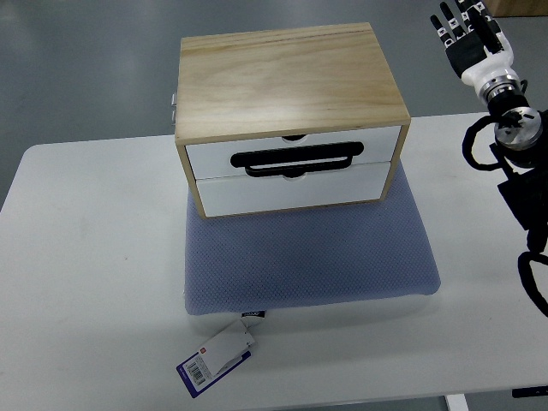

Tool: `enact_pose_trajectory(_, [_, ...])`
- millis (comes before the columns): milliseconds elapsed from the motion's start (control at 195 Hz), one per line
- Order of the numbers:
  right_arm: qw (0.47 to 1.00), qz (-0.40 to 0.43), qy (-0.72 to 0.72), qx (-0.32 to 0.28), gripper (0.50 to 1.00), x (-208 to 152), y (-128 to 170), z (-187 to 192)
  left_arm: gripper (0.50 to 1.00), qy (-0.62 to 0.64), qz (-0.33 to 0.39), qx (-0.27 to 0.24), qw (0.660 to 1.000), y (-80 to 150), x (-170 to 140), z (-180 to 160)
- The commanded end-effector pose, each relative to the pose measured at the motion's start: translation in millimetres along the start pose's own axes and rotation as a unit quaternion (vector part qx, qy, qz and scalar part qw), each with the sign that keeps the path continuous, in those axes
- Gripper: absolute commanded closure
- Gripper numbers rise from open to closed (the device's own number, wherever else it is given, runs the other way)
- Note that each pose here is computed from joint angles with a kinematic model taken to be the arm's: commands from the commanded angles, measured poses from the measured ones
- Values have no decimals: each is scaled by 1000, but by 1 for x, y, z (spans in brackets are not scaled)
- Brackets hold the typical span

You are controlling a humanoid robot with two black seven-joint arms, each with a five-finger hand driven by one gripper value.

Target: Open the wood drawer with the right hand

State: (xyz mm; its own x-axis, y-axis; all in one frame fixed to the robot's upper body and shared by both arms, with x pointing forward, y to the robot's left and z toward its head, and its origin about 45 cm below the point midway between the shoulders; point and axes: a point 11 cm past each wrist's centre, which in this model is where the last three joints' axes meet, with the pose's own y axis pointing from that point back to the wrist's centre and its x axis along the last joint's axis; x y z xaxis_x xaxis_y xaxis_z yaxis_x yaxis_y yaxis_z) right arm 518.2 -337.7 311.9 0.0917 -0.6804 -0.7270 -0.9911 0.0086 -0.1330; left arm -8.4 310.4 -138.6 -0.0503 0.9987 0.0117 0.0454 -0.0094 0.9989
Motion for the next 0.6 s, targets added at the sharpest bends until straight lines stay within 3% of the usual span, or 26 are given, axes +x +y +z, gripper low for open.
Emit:
enact_pose_trajectory(0, [1000, -15, 25, -10, 554, -12, -7, -14, 500, 0, -1, 0, 1000, 0, 0, 0])
enact_pose_trajectory(5, [998, -31, 55, -23, 554, -27, -13, -24, 500, -1, -1, -1, 1000, 0, -1, 1])
enact_pose_trajectory(77, [992, -62, 104, -40, 554, -55, -22, -31, 500, -1, -2, -1, 1000, 0, -1, 1])
enact_pose_trajectory(297, [929, -156, 312, -121, 554, -144, -36, -25, 500, -1, -7, -2, 1000, 0, -5, 2])
enact_pose_trajectory(456, [833, -212, 481, -175, 554, -209, -31, -15, 500, -1, -7, -2, 1000, 0, -5, 2])
enact_pose_trajectory(512, [833, -212, 481, -175, 554, -209, -31, -15, 500, -1, -7, -2, 1000, 0, -5, 2])
enact_pose_trajectory(517, [799, -229, 524, -188, 554, -231, -25, -12, 500, -1, -7, -1, 1000, 0, -4, 1])
enact_pose_trajectory(594, [752, -250, 574, -206, 554, -258, -15, -5, 500, -1, -7, -1, 1000, 0, -4, 1])
